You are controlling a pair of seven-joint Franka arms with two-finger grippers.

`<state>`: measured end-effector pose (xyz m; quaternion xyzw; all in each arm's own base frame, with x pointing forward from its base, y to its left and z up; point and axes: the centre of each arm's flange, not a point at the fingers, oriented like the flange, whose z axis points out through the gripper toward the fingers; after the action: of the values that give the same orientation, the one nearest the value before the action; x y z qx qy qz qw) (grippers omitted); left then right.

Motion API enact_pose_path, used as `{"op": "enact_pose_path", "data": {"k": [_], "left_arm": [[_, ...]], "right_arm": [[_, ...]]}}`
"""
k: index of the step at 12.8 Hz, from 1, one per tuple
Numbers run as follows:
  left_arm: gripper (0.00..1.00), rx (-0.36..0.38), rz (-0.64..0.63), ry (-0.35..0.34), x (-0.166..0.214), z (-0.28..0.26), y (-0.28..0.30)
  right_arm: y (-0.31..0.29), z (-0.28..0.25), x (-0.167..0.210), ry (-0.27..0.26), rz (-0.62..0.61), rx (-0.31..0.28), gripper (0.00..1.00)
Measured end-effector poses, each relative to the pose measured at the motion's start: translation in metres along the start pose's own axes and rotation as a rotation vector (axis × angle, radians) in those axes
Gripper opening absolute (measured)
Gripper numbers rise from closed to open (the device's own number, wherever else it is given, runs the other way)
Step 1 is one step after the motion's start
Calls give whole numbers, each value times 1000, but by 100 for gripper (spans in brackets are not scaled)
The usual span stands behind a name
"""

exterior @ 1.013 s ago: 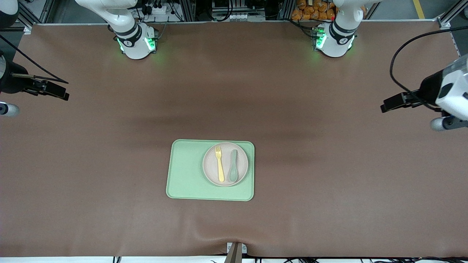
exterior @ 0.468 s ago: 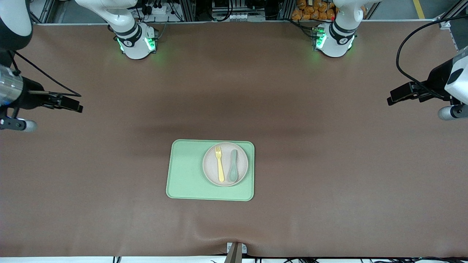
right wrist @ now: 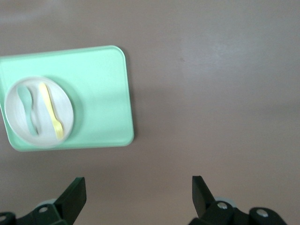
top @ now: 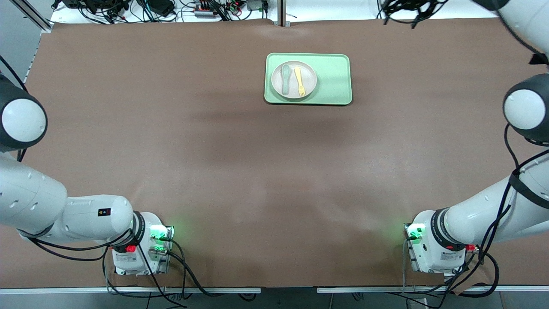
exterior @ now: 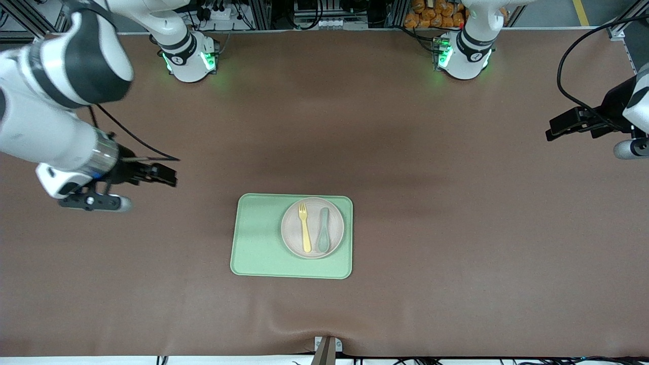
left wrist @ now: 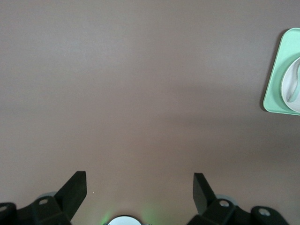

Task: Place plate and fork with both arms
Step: 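Reach the right gripper over the yellow fork on the plate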

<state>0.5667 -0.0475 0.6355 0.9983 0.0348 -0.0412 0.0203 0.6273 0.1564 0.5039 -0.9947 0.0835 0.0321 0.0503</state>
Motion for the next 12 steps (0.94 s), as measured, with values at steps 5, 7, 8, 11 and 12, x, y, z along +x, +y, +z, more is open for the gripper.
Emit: {"op": "enact_pose_path", "data": {"k": [5,7,8,11,12], "left_arm": [[100,7,12,38,-24,2,2],[100,7,14,36,-24,4,1],[100,7,14,36,-23,6,1],[100,8,15,35,-23,6,1],[100,8,15,35,-23,6,1]], "right_arm": [[-125,85,-7,27,48,16,100],[-164,117,2,57,58,41,100],[-181,134,4,72,53,53,100],[-206,188,12,122,19,50,100],[-210,205,13,139,7,45,97]]}}
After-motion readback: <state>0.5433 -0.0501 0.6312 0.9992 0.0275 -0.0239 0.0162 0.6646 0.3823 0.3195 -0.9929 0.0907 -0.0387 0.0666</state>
